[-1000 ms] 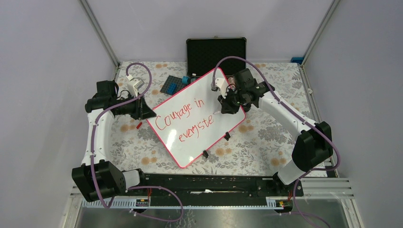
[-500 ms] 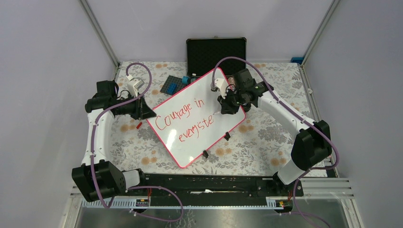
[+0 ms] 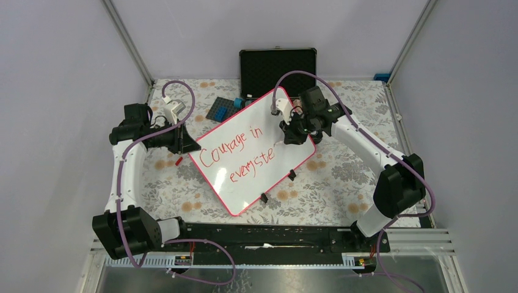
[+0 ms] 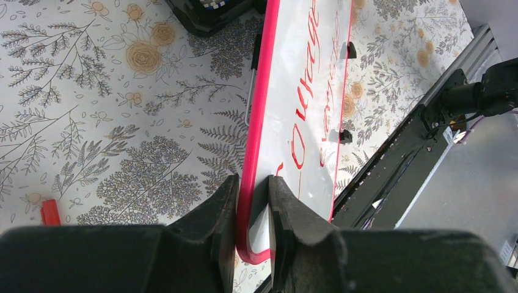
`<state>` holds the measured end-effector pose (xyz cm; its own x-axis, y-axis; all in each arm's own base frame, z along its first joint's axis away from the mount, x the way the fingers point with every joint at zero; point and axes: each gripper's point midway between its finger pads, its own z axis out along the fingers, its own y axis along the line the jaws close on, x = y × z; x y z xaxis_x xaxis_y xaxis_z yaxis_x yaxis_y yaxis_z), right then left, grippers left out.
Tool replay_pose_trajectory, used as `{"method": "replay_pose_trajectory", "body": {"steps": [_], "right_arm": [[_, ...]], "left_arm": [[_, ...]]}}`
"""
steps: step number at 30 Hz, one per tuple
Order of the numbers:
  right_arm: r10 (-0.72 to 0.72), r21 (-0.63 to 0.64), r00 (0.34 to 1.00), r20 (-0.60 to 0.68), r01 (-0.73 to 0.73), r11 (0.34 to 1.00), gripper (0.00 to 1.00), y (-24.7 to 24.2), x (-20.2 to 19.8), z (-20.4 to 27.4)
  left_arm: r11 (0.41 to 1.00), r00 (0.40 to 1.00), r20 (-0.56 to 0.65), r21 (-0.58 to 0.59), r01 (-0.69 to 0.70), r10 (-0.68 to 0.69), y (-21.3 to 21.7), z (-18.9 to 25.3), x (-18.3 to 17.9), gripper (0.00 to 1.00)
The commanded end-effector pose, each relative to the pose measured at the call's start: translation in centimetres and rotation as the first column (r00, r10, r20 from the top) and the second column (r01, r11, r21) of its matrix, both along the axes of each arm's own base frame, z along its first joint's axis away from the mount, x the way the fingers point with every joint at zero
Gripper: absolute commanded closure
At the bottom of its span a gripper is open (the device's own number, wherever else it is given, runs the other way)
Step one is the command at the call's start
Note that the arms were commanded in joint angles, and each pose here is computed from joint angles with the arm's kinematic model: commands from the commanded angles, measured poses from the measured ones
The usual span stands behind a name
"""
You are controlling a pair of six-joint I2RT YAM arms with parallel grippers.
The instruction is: Write a sentence on the whiteboard
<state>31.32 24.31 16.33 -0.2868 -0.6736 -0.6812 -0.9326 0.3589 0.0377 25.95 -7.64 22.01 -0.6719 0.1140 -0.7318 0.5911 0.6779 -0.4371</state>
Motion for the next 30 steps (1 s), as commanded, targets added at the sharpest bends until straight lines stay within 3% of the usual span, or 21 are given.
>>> {"method": "replay_pose_trajectory", "body": {"steps": [1,30], "right_arm": [[-0.018,0.012,0.998,0.06,0.018,1.0,1.0,0.2,1.8,1.3],[0.063,0.002,0.995,-0.075,-0.062,0.998,1.0,-0.7,-4.5,-2.2]], "left_arm": [[0.999,1.0,0.024,0.049,0.014,-0.015,0.4,-0.9,0.6,0.98],[0.999,1.0,0.024,0.043,0.018,-0.019,0.4,-0.9,0.6,0.98]]}}
